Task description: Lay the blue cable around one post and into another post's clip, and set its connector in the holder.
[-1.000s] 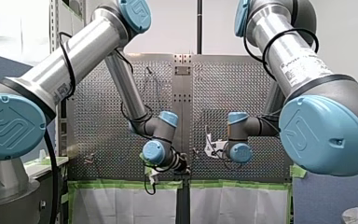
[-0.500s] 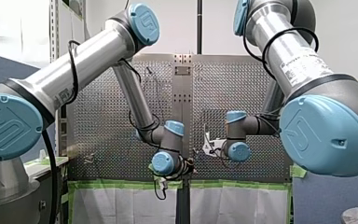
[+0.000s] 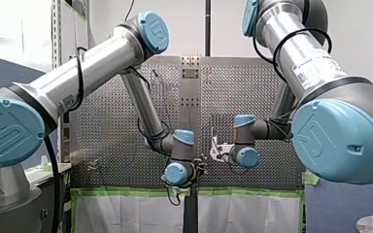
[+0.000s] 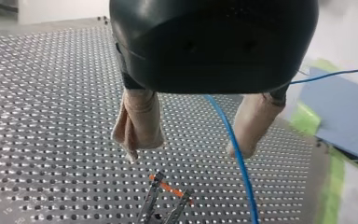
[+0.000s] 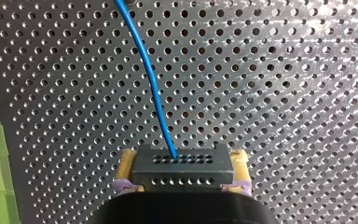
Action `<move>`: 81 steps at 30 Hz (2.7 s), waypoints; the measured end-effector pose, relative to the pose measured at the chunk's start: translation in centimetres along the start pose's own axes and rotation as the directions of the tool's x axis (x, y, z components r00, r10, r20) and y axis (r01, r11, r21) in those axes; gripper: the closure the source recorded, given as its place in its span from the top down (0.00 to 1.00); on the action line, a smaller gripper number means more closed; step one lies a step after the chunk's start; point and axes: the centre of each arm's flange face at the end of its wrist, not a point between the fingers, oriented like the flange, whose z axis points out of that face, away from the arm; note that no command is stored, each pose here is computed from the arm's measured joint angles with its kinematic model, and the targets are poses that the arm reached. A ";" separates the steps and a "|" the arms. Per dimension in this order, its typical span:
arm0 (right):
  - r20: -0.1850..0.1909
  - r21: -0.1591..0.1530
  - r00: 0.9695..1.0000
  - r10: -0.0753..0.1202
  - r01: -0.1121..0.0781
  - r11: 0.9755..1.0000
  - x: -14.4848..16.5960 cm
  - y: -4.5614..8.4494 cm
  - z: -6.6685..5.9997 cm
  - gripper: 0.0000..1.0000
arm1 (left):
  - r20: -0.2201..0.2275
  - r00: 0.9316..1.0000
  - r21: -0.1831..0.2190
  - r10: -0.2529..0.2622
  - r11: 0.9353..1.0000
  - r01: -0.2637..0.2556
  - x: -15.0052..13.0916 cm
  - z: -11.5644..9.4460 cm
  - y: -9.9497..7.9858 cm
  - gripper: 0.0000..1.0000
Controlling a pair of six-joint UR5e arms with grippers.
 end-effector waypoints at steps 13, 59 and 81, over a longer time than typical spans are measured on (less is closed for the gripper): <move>0.023 -0.004 1.000 0.010 -0.010 1.000 -0.1 0.5 0.0 0.00 | 0.085 0.996 -0.004 -0.029 1.000 0.030 2.4 2.1 1.4 1.00; 0.018 -0.016 1.000 0.015 -0.014 1.000 -1.4 4.7 3.1 0.00 | 0.227 0.959 -0.053 0.169 0.986 -0.161 0.2 5.3 0.9 0.00; 0.095 -0.030 0.995 0.021 -0.018 0.999 -6.0 6.3 7.5 0.00 | 0.186 0.931 -0.207 0.315 0.939 -0.276 -2.9 8.6 7.2 0.00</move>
